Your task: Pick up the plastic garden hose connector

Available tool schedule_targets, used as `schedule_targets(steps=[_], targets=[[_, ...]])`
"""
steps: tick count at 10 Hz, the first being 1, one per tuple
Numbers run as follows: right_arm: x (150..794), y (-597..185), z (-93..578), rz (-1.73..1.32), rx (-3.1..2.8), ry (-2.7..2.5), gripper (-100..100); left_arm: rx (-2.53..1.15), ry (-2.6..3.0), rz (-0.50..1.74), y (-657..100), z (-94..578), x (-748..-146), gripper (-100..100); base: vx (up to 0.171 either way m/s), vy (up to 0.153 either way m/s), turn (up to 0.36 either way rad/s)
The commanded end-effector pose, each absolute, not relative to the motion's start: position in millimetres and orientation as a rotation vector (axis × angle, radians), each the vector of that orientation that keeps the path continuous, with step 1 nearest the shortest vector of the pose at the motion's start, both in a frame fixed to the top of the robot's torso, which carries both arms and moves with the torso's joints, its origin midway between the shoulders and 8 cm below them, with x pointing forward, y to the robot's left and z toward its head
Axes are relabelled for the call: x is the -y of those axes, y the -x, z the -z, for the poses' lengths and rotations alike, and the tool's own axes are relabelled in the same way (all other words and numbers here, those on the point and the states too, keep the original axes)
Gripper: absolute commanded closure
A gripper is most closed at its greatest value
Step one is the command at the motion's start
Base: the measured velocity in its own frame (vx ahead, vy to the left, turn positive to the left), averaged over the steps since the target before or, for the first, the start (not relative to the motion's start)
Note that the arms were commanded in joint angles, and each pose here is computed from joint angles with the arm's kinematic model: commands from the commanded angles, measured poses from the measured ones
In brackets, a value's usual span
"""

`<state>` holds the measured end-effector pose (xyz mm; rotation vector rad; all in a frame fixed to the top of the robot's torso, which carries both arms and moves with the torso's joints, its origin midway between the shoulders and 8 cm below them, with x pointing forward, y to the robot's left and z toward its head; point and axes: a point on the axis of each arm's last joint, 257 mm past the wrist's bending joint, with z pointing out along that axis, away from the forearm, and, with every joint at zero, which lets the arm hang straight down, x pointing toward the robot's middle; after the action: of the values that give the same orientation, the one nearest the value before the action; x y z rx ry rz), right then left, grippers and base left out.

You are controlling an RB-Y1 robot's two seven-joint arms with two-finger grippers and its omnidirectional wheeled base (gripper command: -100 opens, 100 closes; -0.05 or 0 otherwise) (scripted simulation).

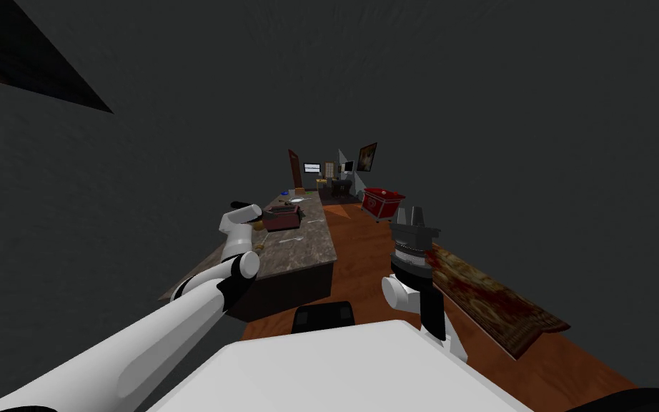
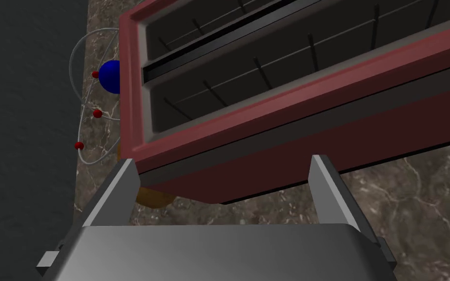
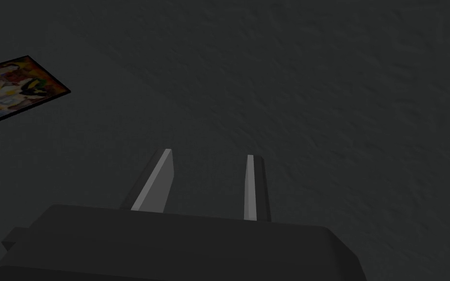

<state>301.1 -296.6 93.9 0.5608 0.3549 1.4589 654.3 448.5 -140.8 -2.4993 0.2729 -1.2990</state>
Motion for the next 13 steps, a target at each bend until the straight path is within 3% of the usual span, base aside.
schedule_targets(steps=[1, 13], targets=[[297, -301, -94, -1.459, -0.355, -0.561, 0, -0.263, 2.568, 1.262, -651, 156, -444, -100, 0.013, 0.016, 0.056], [297, -301, -94, -1.459, -0.355, -0.561, 0, -0.102, 3.029, 0.844, -597, 272, -398, -100, 0.016, 0.027, 0.082]])
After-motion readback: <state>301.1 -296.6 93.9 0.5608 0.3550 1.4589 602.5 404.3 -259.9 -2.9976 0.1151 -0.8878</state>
